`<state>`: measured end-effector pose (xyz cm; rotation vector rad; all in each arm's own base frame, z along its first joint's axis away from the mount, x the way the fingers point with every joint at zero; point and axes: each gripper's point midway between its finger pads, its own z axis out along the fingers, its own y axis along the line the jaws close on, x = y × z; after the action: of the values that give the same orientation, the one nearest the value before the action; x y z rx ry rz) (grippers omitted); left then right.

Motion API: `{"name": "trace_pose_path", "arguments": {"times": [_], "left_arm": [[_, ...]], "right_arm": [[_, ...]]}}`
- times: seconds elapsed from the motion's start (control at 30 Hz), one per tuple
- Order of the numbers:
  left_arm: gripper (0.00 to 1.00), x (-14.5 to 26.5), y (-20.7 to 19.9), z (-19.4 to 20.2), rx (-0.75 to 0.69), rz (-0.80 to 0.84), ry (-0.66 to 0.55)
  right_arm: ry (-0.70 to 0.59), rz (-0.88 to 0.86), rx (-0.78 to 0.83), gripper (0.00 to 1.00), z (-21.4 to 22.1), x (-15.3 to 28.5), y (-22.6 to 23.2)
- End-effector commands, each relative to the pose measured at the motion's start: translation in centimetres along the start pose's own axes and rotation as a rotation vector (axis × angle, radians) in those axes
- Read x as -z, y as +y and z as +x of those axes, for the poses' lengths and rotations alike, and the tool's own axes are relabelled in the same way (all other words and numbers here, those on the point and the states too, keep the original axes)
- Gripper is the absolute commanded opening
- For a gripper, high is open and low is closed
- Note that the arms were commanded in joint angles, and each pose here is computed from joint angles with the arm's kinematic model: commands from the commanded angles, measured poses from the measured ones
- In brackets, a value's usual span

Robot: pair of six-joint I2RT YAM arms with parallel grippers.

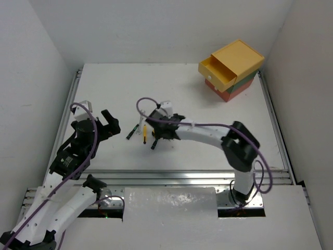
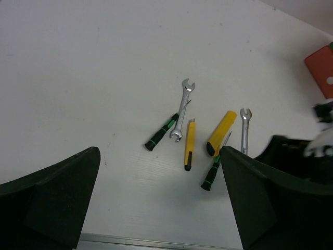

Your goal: Sort the tools into containers

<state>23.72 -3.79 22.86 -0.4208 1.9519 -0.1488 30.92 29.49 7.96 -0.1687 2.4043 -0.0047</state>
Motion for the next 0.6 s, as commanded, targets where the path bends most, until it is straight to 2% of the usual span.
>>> {"name": "trace_pose_path", "arguments": {"times": [0.0,0.27,0.43,0.53,0.57], "left_arm": [[1.00,0.5,-0.4,-1.6,0.030,0.015,-0.048],[1.00,1.1,-0.7,-2.1,0.040,0.044,-0.071],[1.00,1.4,-0.7,-2.3,0.044,0.057,-0.081],[1.00,1.4,-0.8,-2.2,0.040,0.064,-0.077],[1.00,1.4,-0.8,-2.1,0.038,0.064,-0.074]], "right_arm": [[-0.062,0.079,-0.157,0.68,-0.2,0.2,3.3],[0.004,0.103,-0.133,0.61,2.7,-2.5,6.2],[0.032,0.125,-0.121,0.57,4.0,-4.1,6.4],[0.052,0.132,-0.130,0.49,4.6,-4.7,6.2],[0.053,0.136,-0.132,0.44,4.7,-4.7,6.0]]}}
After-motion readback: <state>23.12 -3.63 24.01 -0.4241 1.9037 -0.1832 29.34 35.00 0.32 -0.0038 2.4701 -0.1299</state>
